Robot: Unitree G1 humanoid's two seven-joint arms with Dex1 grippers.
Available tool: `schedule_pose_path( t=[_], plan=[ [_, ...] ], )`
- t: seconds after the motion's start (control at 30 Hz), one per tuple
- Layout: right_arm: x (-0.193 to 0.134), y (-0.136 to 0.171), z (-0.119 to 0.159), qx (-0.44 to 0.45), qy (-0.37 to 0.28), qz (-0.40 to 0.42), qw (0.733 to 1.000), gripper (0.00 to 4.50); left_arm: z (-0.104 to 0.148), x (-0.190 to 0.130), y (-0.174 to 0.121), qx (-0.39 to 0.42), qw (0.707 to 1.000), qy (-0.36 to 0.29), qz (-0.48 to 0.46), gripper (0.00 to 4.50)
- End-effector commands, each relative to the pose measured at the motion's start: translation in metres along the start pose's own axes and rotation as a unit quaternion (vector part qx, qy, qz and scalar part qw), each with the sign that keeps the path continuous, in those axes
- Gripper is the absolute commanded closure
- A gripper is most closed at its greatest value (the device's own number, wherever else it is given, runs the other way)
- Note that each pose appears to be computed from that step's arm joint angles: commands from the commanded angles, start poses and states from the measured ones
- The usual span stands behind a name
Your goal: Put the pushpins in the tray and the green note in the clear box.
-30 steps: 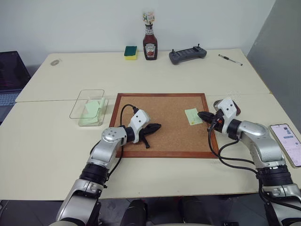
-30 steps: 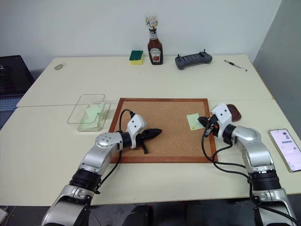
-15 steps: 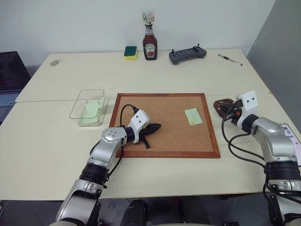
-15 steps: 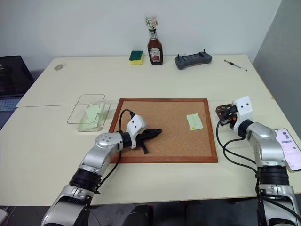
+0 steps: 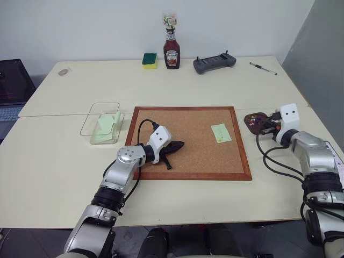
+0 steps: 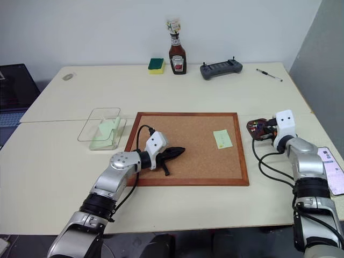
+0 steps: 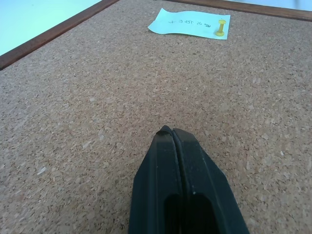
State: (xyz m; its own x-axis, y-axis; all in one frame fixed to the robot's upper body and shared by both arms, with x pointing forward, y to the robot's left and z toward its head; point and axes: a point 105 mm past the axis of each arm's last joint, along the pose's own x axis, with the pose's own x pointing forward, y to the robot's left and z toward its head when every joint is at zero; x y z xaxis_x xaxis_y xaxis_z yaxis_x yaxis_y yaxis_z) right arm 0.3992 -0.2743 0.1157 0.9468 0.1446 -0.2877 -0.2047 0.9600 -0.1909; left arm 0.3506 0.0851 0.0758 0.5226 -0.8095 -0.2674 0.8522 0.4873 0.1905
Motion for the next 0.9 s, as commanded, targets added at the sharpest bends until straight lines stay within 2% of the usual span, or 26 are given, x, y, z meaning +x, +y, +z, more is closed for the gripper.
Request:
schedule_pose_path(
  t=[0.03,0.27,0.4,0.53,0.7,0.9],
  plan=[
    [0.000,-0.005,0.018,-0.006,-0.027,-0.006,1.000,3.32,-0.037,-0.003,-0.009,-0.024,0.998,0.063,-0.004,4.50],
    [-0.008,-0.009,0.033,0.010,-0.058,-0.006,0.998,1.77,-0.037,-0.004,-0.008,-0.024,0.998,0.063,-0.003,4.50],
    [-0.021,-0.011,0.046,0.011,-0.087,0.008,0.996,1.05,-0.037,-0.004,-0.008,-0.024,0.998,0.063,-0.001,4.50],
    [-0.036,0.016,0.050,-0.009,-0.094,0.100,0.991,1.05,-0.038,-0.004,-0.008,-0.024,0.998,0.063,-0.002,4.50],
    [-0.050,0.073,0.045,-0.050,-0.093,0.226,0.968,1.05,-0.038,-0.004,-0.007,-0.022,0.998,0.064,-0.004,4.50],
    [-0.045,0.120,0.033,-0.077,-0.090,0.286,0.951,1.05,-0.037,-0.003,-0.006,-0.021,0.998,0.063,-0.004,4.50]
  ],
)
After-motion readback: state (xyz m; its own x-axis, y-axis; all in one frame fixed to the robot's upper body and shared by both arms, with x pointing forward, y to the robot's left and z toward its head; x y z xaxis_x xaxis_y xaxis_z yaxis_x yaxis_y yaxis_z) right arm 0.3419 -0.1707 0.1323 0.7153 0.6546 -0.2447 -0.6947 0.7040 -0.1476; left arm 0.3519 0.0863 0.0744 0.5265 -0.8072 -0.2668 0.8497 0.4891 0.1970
